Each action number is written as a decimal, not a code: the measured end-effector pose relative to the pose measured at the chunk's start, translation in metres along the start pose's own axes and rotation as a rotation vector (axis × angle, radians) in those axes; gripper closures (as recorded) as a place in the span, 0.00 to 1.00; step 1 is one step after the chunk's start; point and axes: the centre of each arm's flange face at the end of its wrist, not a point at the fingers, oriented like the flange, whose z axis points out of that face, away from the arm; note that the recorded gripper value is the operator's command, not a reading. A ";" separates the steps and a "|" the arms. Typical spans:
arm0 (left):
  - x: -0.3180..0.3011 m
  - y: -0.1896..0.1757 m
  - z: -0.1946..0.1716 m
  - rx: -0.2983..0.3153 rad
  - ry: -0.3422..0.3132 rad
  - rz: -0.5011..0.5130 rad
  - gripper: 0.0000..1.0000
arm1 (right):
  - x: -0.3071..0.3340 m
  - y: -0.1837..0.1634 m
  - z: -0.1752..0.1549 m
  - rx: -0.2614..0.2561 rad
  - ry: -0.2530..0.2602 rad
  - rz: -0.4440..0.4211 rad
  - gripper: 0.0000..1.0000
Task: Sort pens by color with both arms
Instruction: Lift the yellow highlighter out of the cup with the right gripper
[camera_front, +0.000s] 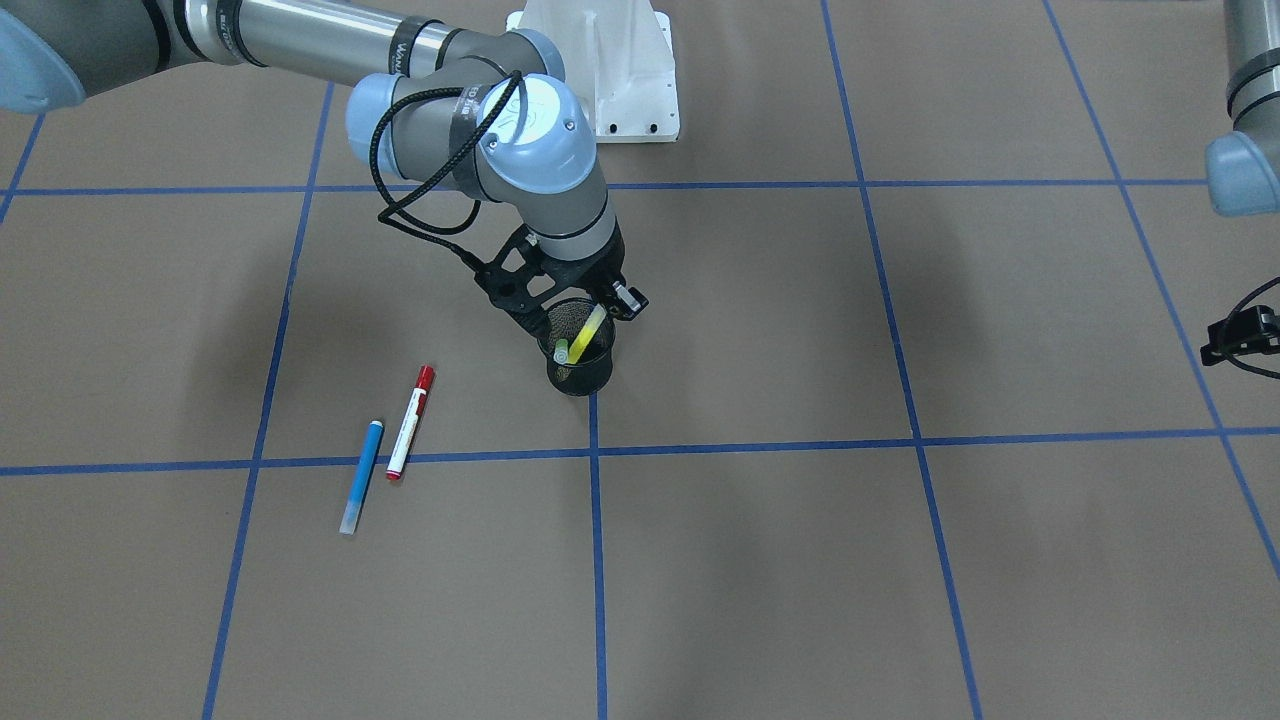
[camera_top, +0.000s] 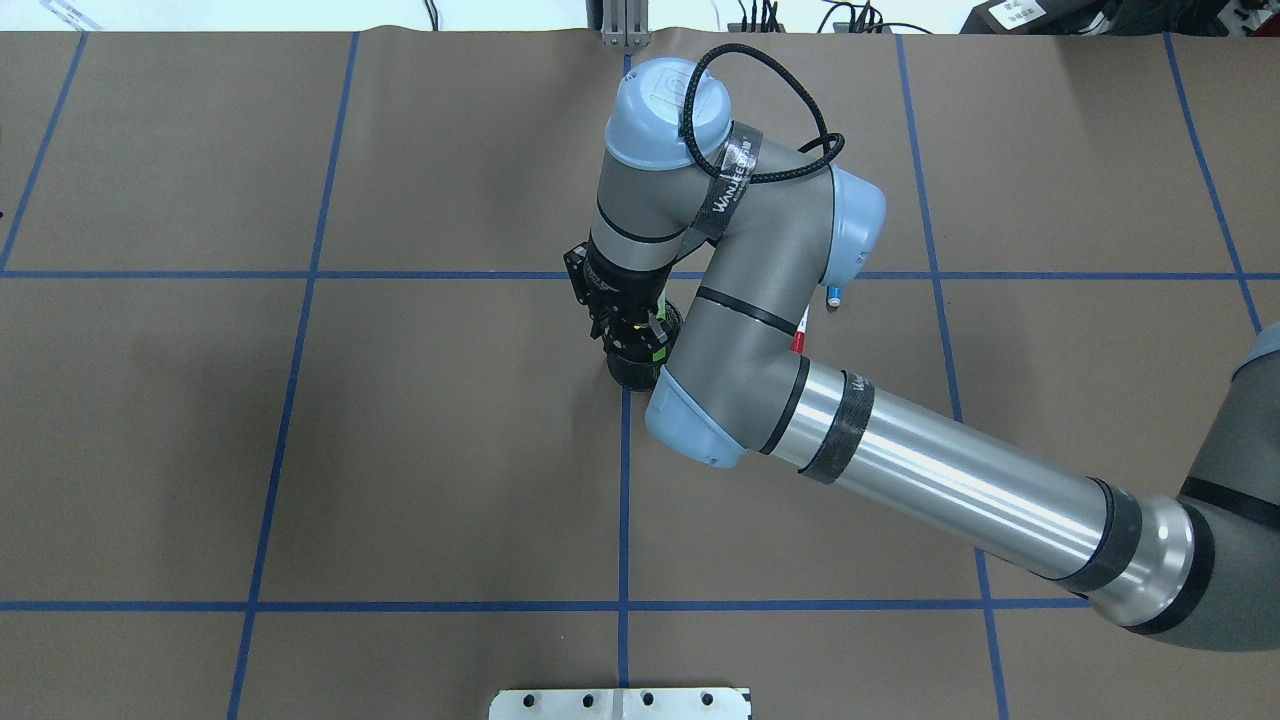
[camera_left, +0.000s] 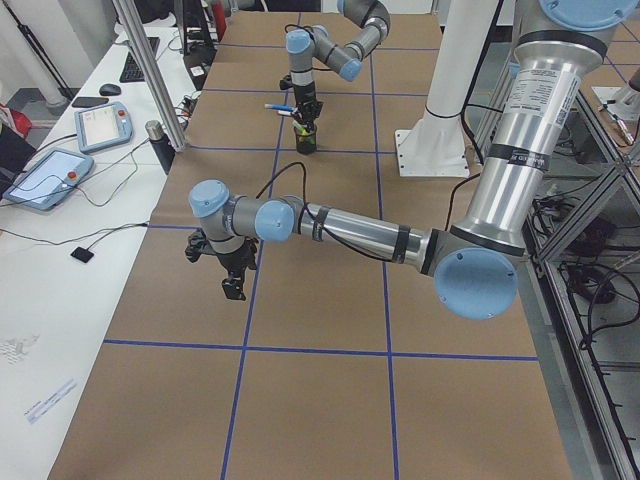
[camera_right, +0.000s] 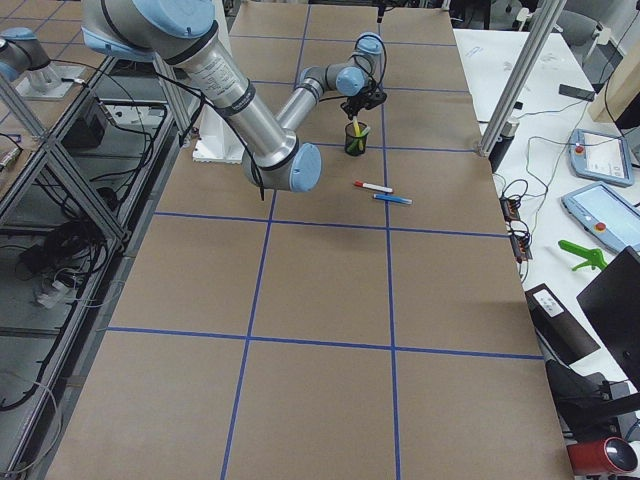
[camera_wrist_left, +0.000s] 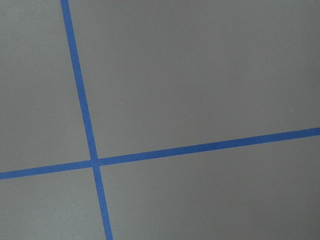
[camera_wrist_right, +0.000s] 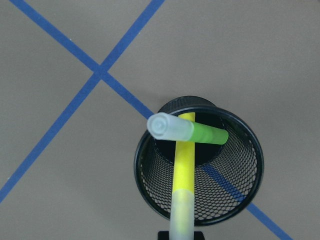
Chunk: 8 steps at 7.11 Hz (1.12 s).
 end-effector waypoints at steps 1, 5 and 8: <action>0.001 0.000 -0.001 0.001 0.000 0.001 0.00 | 0.000 -0.001 -0.003 0.000 -0.004 0.000 0.92; 0.002 -0.001 -0.002 0.003 0.000 0.002 0.00 | 0.005 0.003 -0.048 0.002 -0.002 0.028 0.92; 0.002 -0.001 -0.004 0.006 0.000 0.003 0.00 | 0.026 0.025 -0.112 0.007 -0.022 0.034 0.92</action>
